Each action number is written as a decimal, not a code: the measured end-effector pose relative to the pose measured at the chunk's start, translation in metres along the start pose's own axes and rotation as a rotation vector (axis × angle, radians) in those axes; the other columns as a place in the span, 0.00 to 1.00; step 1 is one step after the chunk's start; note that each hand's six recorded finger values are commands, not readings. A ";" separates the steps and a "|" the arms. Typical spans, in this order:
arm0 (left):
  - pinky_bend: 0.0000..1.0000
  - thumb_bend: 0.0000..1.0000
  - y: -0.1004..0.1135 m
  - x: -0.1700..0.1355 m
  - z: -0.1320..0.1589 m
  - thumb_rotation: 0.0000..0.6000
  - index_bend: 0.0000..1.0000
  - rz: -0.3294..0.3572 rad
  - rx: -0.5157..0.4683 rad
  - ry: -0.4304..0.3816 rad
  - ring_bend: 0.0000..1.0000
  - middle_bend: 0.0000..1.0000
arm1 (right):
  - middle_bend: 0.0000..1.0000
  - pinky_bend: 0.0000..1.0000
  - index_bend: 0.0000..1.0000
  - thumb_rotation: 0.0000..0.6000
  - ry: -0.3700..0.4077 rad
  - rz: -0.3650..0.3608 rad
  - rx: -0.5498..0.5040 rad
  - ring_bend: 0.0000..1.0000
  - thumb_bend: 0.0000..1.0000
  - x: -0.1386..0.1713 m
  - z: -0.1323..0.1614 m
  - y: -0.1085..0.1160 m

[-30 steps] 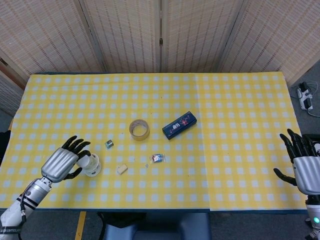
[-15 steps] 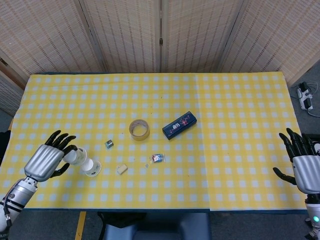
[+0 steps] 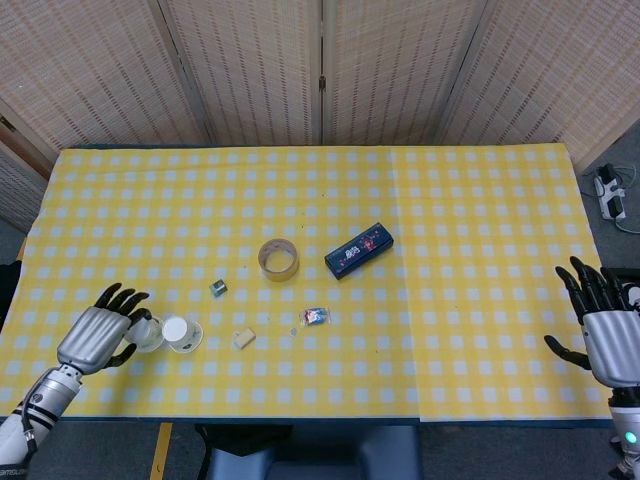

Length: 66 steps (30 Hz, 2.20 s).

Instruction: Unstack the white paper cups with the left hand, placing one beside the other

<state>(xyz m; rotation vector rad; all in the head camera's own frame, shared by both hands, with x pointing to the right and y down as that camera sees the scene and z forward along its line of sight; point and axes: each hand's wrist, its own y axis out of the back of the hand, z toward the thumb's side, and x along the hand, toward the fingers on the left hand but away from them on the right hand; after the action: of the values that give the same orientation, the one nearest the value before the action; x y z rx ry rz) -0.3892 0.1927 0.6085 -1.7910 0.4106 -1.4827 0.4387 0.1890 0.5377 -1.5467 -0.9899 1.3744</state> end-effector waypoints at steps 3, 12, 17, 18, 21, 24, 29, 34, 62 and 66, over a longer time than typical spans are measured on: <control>0.02 0.42 -0.007 0.006 0.001 1.00 0.39 -0.008 0.009 -0.003 0.13 0.17 | 0.00 0.00 0.00 1.00 -0.004 -0.002 0.000 0.07 0.20 0.001 -0.001 0.001; 0.02 0.42 -0.019 0.014 -0.001 1.00 0.39 -0.020 0.020 0.005 0.13 0.17 | 0.00 0.00 0.00 1.00 -0.010 0.002 -0.001 0.07 0.20 0.003 -0.002 0.000; 0.02 0.42 -0.023 0.016 -0.001 1.00 0.38 -0.019 0.013 0.007 0.13 0.17 | 0.00 0.00 0.00 1.00 -0.006 0.003 0.000 0.07 0.20 0.002 0.000 0.000; 0.02 0.42 -0.023 0.017 -0.001 1.00 0.38 -0.018 0.014 0.008 0.13 0.17 | 0.00 0.00 0.00 1.00 -0.006 0.003 0.000 0.07 0.20 0.002 0.000 0.000; 0.02 0.42 -0.025 0.017 0.000 1.00 0.37 -0.022 0.014 0.007 0.13 0.17 | 0.00 0.00 0.00 1.00 -0.011 0.004 0.000 0.07 0.20 0.002 -0.001 0.000; 0.02 0.42 -0.028 0.018 0.001 1.00 0.37 -0.028 0.014 0.006 0.13 0.17 | 0.00 0.00 0.00 1.00 -0.012 0.004 0.000 0.07 0.20 0.002 -0.001 0.000; 0.02 0.42 -0.029 0.019 0.001 1.00 0.35 -0.030 0.013 0.006 0.13 0.17 | 0.00 0.00 0.00 1.00 -0.011 0.007 0.000 0.07 0.20 0.002 -0.001 -0.001; 0.02 0.42 -0.031 0.020 0.001 1.00 0.33 -0.031 0.014 0.010 0.13 0.17 | 0.00 0.00 0.00 1.00 -0.011 0.008 0.002 0.07 0.20 0.001 0.000 -0.001; 0.01 0.42 0.023 -0.013 -0.046 1.00 0.17 0.224 -0.157 0.219 0.09 0.15 | 0.00 0.00 0.00 1.00 -0.014 0.072 -0.043 0.07 0.20 -0.003 -0.003 -0.007; 0.01 0.42 0.023 -0.033 -0.059 1.00 0.14 0.275 -0.171 0.298 0.08 0.13 | 0.00 0.00 0.00 1.00 0.005 0.096 -0.085 0.07 0.20 -0.004 -0.001 -0.011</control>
<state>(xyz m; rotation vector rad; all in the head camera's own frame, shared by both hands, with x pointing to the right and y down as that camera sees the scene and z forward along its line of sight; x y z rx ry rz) -0.4490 0.1788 0.5713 -1.5654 0.9199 -1.5539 0.4390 0.1889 0.5497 -1.6794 -0.9937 1.4087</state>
